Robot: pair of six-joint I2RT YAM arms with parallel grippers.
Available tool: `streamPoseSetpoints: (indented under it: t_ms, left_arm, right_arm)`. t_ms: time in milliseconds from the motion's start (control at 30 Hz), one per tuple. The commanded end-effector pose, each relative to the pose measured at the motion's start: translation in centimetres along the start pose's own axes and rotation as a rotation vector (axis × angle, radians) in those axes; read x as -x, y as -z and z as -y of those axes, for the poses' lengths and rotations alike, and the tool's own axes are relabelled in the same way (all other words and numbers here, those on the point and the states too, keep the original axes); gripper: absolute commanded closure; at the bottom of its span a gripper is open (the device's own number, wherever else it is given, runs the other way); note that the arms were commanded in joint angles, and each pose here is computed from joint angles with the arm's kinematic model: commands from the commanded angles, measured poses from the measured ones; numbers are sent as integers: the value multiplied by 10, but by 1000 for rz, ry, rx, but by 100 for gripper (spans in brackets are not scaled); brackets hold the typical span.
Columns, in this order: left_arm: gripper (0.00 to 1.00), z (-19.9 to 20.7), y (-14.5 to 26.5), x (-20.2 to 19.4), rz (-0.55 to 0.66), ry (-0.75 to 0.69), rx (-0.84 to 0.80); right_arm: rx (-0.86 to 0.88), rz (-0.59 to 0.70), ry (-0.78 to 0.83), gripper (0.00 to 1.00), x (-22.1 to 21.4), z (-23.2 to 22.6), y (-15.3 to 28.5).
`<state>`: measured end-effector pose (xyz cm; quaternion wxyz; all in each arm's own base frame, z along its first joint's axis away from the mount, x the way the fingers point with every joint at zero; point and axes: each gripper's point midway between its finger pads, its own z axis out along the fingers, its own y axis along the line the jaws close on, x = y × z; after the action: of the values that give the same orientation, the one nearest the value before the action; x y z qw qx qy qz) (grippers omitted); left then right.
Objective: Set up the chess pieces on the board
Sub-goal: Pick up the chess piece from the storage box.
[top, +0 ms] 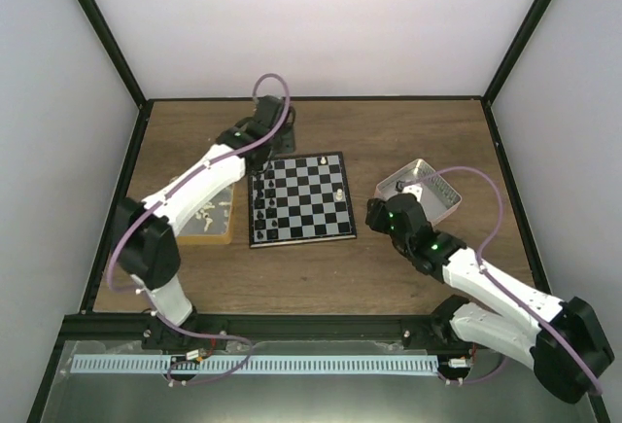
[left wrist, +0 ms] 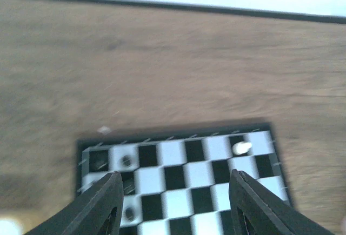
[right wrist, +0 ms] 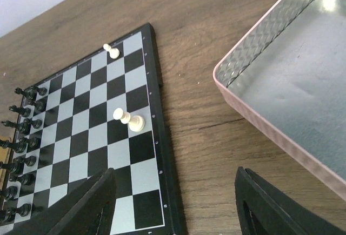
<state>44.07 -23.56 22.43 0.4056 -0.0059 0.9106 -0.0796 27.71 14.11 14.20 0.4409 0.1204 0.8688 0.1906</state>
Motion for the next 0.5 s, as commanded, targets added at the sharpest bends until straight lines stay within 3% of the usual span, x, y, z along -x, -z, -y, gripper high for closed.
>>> streamPoseSetpoints:
  t_ms: [0, 233, 467]
  left_arm:
    - [46, -76, 6, -28, -17, 78, 180]
    - [57, -178, 33, -72, -5, 309, 305]
    - [54, -232, 18, -113, -94, 497, 286]
  right_arm:
    - [73, 6, -64, 39, 16, -27, -6]
    - [95, -63, -59, 40, 3, -39, -25]
    - [109, -105, -43, 41, 0, -51, -36]
